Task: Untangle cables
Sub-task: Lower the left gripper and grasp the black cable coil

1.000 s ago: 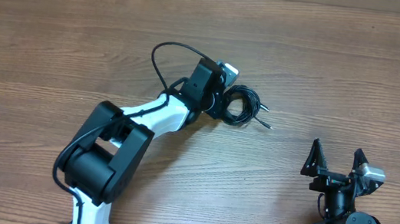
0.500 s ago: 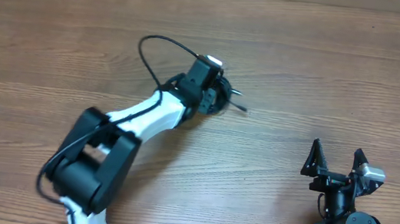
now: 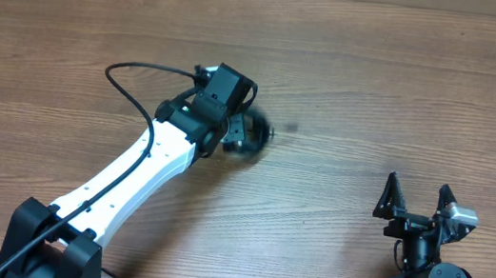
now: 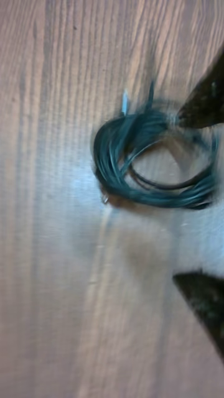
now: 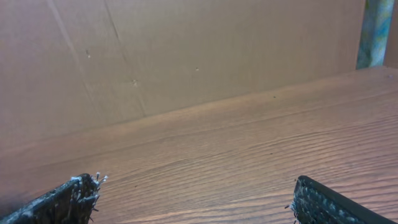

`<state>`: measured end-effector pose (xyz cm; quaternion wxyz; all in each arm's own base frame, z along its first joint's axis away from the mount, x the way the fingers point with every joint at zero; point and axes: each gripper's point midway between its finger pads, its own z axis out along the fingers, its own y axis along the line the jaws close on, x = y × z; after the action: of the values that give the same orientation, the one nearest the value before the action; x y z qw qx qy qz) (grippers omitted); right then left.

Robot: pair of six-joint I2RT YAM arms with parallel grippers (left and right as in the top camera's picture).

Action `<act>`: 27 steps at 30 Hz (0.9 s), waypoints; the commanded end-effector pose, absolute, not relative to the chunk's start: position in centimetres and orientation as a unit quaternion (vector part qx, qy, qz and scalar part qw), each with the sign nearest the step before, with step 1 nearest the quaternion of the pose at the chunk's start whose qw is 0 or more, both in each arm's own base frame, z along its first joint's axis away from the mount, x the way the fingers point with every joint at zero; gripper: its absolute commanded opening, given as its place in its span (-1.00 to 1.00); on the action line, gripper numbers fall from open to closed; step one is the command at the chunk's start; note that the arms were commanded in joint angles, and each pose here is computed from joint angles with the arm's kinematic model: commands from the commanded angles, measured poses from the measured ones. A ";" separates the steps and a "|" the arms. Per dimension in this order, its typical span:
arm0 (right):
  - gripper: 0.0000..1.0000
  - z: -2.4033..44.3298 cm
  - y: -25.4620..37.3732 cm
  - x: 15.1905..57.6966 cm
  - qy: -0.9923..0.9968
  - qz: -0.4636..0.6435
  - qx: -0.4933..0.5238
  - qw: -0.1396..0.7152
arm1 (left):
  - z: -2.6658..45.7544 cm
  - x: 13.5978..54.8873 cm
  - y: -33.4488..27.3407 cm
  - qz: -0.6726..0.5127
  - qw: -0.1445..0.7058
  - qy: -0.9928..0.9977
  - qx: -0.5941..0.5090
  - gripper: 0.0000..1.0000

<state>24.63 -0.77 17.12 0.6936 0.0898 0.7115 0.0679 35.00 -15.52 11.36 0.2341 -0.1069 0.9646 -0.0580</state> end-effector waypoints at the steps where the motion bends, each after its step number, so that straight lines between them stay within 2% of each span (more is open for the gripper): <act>1: 1.00 17.0 -1.0 24.6 0.709 0.062 0.092 0.696 | 11.1 34.3 -16.2 -0.077 0.210 0.966 -0.127 0.74; 5: 1.00 17.0 -1.0 24.6 0.709 0.062 0.092 0.696 | 10.8 33.6 -15.8 -0.061 0.196 0.973 -0.103 0.82; 9: 1.00 17.0 -1.0 24.6 0.709 0.062 0.092 0.696 | 10.4 33.3 -15.6 -0.052 0.193 0.977 -0.075 0.81; 13: 1.00 17.0 -1.0 24.6 0.709 0.062 0.092 0.696 | 9.7 33.1 -15.7 -0.055 0.191 0.977 -0.074 0.68; 16: 1.00 17.0 -1.0 24.6 0.709 0.062 0.092 0.696 | 8.8 33.3 -15.7 -0.055 0.199 0.976 -0.064 0.38; 27: 1.00 17.0 -1.0 24.6 0.709 0.062 0.092 0.696 | 3.9 34.9 -16.5 -0.047 0.205 0.978 -0.015 0.37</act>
<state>24.63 -0.78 17.10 0.6933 0.0901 0.7118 0.0678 35.10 -16.52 5.99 0.2220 -0.0399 0.9723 -0.0616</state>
